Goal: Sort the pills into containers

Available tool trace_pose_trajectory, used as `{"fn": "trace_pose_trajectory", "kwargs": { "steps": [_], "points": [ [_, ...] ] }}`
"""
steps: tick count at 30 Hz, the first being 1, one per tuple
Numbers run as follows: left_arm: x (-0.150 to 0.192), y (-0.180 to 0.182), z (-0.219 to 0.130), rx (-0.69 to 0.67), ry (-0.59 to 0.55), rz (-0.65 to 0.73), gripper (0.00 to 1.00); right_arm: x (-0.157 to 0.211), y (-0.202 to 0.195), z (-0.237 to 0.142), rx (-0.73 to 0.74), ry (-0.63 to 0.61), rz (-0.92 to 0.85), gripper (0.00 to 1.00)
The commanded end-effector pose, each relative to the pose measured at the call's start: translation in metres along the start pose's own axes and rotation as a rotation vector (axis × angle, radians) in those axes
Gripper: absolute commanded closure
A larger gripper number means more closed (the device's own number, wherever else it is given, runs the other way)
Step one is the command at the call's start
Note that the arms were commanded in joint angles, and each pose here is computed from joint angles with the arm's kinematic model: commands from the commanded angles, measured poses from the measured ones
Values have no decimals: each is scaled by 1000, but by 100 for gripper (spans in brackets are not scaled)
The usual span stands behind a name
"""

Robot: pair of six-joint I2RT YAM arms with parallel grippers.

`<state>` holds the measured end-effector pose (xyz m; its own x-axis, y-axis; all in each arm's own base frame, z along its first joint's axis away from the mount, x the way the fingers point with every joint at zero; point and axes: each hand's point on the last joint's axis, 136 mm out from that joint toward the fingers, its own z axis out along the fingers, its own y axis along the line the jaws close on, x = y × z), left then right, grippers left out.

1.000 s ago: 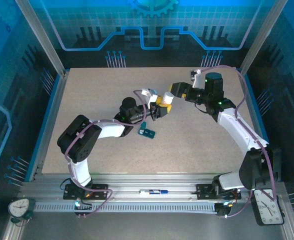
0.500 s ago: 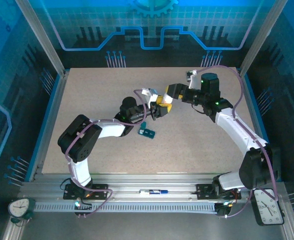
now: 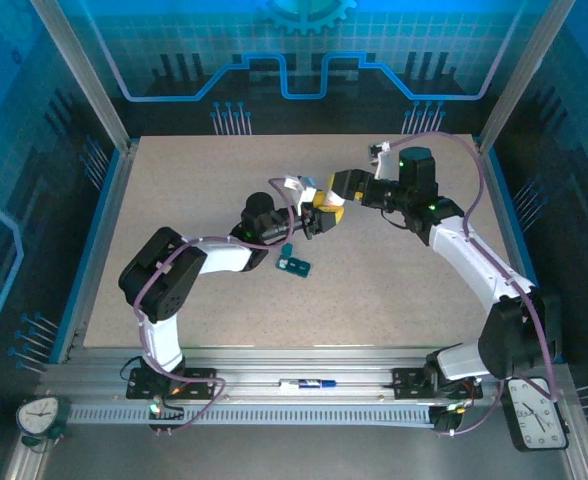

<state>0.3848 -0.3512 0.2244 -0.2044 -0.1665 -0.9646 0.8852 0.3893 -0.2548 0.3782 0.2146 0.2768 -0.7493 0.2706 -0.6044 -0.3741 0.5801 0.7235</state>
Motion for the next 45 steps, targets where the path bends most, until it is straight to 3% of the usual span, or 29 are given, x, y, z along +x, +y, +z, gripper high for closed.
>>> {"fn": "trace_pose_trajectory", "kwargs": {
  "steps": [1, 26, 41, 45],
  "points": [
    [-11, 0, 2, 26, -29, 4, 100, -6, 16, -6, -14, -19, -36, 24],
    [-8, 10, 0, 4, -25, 2, 100, 9, 21, -11, -23, 0, -27, 25],
    [-8, 12, 0, 4, -25, 3, 100, 6, 68, -11, -138, 13, -27, 25],
    [-7, 12, -1, 5, -23, 2, 100, -9, 69, -21, -100, -24, -68, 25]
  ]
}}
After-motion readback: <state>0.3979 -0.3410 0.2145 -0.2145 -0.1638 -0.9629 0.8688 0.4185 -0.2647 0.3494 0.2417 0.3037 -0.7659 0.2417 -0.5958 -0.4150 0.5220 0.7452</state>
